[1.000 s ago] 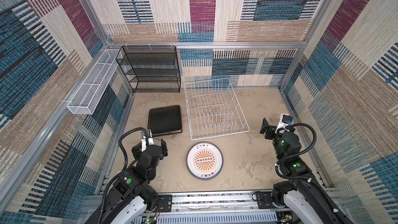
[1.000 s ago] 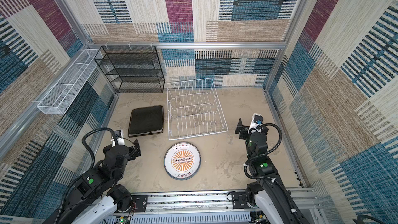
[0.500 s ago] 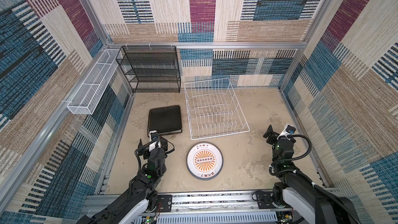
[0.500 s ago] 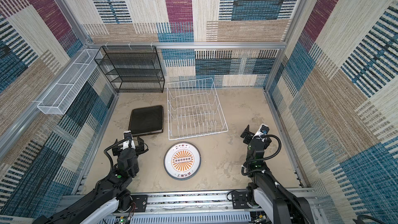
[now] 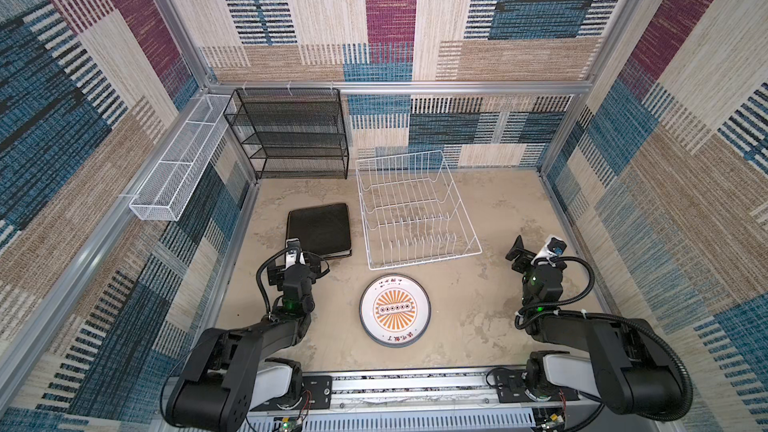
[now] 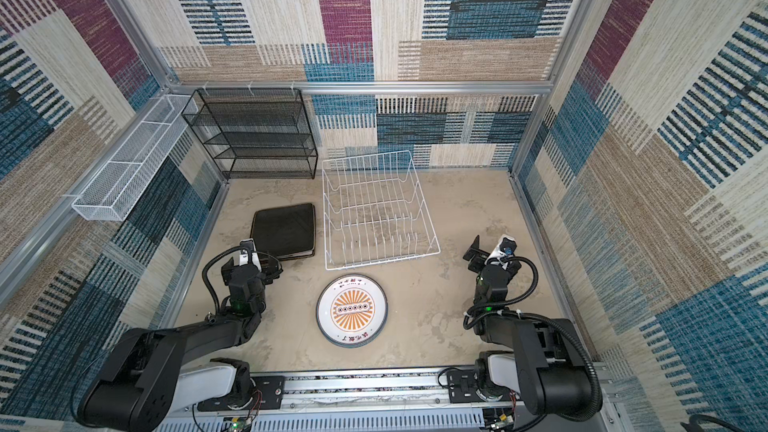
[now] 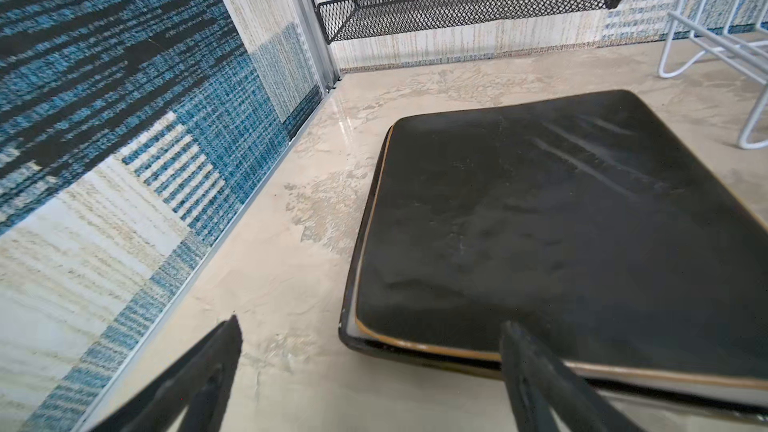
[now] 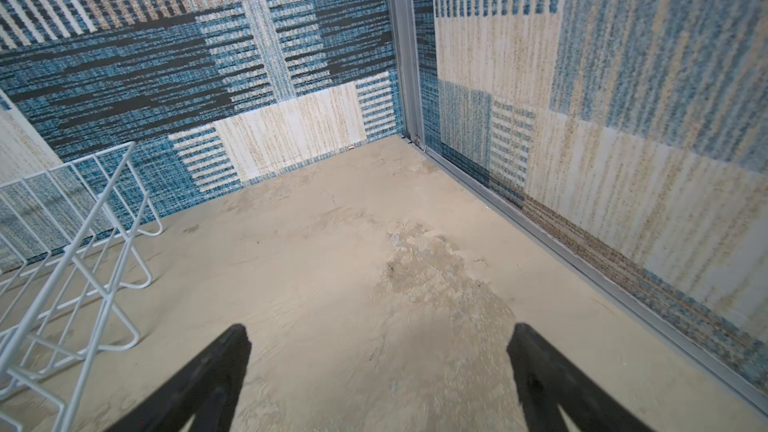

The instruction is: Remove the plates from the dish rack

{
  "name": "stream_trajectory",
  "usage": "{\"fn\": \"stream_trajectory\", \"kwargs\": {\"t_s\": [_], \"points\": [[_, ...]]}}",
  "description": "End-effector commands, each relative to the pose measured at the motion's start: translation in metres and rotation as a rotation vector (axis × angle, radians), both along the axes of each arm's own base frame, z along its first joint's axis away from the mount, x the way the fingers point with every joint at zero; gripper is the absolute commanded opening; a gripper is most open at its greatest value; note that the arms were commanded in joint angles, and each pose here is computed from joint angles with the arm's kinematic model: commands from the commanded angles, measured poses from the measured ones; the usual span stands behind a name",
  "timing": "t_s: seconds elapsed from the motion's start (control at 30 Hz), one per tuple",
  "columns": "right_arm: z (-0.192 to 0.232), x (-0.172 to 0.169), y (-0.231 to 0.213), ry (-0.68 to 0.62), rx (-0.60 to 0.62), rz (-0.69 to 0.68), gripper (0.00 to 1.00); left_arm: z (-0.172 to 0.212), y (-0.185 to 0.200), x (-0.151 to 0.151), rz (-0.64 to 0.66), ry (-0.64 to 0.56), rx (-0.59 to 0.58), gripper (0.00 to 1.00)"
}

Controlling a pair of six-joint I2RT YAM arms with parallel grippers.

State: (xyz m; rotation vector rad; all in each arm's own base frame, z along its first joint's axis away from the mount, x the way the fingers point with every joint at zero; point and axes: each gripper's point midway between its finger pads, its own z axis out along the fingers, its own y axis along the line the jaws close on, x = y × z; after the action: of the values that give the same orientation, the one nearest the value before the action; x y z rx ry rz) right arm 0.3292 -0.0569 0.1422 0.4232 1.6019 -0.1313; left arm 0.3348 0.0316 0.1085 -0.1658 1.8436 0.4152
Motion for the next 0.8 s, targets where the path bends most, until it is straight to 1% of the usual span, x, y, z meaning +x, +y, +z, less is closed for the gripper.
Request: {"fn": "stream_trajectory", "kwargs": {"t_s": [0.0, 0.07, 0.13, 0.2, 0.27, 0.33, 0.4, 0.47, 0.53, 0.57, 0.63, 0.7, 0.77], "points": [[0.027, 0.006, 0.010, -0.115, -0.053, 0.077, 0.99, 0.025, -0.008, 0.024, -0.065, -0.133, -0.046, 0.99], [0.027, 0.007, 0.012, -0.129, -0.058, 0.100, 0.99, 0.014, -0.005, 0.030, -0.063, -0.110, -0.066, 0.99], [0.024, 0.010, 0.013, -0.125, -0.061, 0.124, 0.99, 0.014, -0.006, 0.034, -0.081, -0.112, -0.073, 0.99], [0.023, 0.014, 0.019, -0.119, -0.070, 0.161, 0.99, 0.009, -0.005, 0.035, -0.088, -0.081, -0.093, 0.99], [0.021, 0.018, 0.024, -0.105, -0.082, 0.196, 0.99, 0.007, -0.005, 0.038, -0.107, -0.076, -0.113, 0.99], [0.020, 0.018, 0.029, -0.107, -0.095, 0.227, 0.99, -0.004, -0.005, 0.039, -0.119, -0.049, -0.128, 0.99], [0.018, 0.018, 0.033, -0.114, -0.099, 0.247, 0.99, 0.000, -0.002, 0.043, -0.112, -0.091, -0.117, 0.99], [0.015, 0.017, 0.033, -0.127, -0.105, 0.248, 0.99, -0.004, -0.002, 0.041, -0.110, -0.043, -0.138, 0.99], [0.008, 0.024, 0.034, -0.077, -0.098, 0.257, 0.99, -0.006, -0.001, 0.045, -0.108, -0.040, -0.134, 0.99], [0.009, 0.028, 0.034, -0.078, -0.101, 0.258, 0.99, -0.004, -0.001, 0.049, -0.109, -0.047, -0.128, 0.99], [0.003, 0.036, 0.038, -0.040, -0.106, 0.283, 0.99, -0.008, -0.002, 0.054, -0.112, 0.008, -0.142, 0.99], [0.004, 0.039, 0.039, -0.038, -0.114, 0.284, 0.99, -0.010, 0.001, 0.062, -0.096, 0.033, -0.136, 0.99], [0.004, 0.039, 0.040, -0.039, -0.115, 0.284, 0.99, -0.013, 0.002, 0.061, -0.091, 0.048, -0.154, 0.99]]}}
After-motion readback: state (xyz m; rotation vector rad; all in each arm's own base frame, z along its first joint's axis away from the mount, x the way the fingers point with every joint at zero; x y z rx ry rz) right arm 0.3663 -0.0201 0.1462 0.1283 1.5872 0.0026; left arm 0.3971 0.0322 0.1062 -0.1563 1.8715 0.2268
